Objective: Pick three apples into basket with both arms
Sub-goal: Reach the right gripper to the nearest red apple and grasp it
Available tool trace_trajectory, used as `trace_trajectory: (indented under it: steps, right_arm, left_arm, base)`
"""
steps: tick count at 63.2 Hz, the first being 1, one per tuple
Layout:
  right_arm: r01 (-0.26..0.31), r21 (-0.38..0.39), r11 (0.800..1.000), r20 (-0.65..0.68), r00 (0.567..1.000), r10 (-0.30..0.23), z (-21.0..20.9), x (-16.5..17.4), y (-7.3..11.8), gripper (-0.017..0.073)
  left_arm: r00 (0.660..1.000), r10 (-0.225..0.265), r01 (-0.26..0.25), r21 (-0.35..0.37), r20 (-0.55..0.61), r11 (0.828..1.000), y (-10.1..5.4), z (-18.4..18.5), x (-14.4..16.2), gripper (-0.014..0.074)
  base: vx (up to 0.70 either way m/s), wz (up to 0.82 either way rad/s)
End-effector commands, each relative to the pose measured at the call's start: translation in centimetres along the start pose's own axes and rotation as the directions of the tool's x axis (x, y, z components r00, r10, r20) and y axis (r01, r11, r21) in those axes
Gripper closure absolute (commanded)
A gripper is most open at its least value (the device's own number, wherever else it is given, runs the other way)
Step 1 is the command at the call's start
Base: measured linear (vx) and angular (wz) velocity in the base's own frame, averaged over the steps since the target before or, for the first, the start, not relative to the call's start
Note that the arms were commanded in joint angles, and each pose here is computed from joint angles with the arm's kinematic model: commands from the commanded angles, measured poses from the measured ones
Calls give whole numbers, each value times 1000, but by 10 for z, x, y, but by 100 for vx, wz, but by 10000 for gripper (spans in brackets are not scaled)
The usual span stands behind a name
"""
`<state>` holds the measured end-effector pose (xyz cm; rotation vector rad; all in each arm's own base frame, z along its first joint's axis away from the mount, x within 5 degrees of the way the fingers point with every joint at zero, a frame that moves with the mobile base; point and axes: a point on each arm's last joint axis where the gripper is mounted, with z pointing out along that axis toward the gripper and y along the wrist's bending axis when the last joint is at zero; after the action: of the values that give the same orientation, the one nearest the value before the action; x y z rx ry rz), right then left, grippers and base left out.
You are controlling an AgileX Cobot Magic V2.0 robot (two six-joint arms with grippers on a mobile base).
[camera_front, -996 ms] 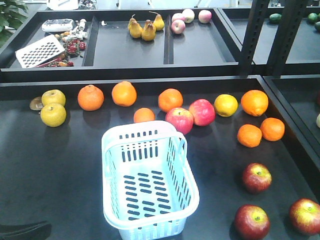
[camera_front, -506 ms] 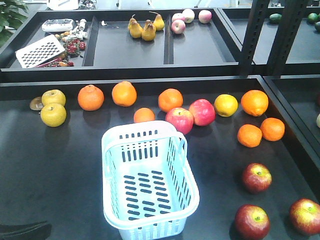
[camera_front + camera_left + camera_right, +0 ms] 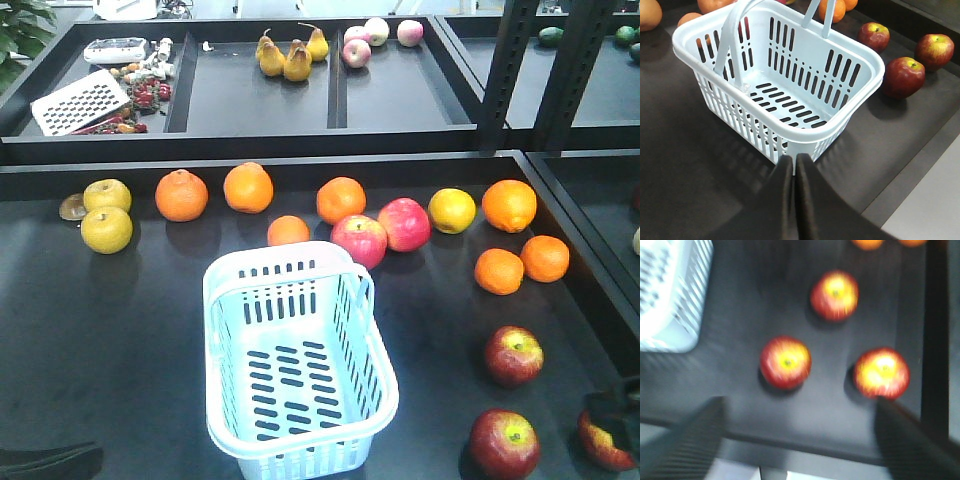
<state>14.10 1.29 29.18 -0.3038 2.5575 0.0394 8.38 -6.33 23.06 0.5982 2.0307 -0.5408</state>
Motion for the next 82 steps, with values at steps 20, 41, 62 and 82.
trace_trajectory:
  steps: [20, 41, 62, 82]
  right_arm:
    - [-28, -66, 997, -138, 990, 18, 56, -28, -4, -118]
    - [-17, -143, 990, -315, 949, -29, 114, -51, -8, -83]
    - [-82, -178, 981, -425, 905, -2, 158, -51, -8, -69]
    - [-127, -183, 975, -447, 894, 32, 178, -48, -7, -57]
  left_arm:
    - [998, -33, 34, -15, 57, 999, 1, -2, -10, 601]
    - [998, -33, 34, -16, 59, 999, 1, -2, -10, 601]
    - [998, -33, 34, -18, 61, 999, 1, -2, -10, 601]
    - [998, -33, 34, -18, 61, 999, 1, -2, -10, 601]
  base:
    - [0, 0]
    - [0, 0]
    - [0, 0]
    - [0, 0]
